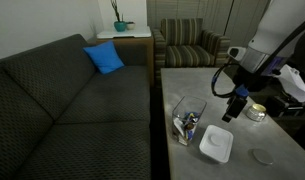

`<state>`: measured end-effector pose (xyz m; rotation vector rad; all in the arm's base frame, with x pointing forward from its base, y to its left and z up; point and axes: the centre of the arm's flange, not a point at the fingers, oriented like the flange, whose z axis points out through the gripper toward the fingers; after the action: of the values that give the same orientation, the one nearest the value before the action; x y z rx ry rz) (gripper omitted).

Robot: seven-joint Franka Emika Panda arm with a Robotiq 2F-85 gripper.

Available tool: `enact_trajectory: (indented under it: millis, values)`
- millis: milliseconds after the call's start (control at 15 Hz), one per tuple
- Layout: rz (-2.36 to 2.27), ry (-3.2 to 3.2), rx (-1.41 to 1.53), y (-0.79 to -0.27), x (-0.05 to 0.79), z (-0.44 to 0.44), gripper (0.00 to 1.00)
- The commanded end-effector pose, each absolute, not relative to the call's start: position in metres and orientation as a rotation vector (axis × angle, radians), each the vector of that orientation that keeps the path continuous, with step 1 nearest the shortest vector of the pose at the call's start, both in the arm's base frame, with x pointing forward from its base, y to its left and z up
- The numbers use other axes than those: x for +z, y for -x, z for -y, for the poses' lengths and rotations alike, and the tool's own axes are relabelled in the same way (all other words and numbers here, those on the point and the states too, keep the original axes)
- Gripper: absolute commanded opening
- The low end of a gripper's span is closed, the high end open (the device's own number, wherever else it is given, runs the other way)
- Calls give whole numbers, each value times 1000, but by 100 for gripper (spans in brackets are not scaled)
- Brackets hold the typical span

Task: Place the lid on the container then push the button

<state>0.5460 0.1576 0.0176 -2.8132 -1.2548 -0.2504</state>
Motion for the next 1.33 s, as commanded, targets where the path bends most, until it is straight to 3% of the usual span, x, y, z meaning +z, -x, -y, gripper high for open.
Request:
enact_trajectory:
  millis: [0, 733, 1267]
  values:
    - [1312, 2726, -172, -559, -22, -166, 100]
    - [1268, 2732, -7, -526, -82, -164, 100]
    - [1258, 2757, 96, -556, -120, -152, 100]
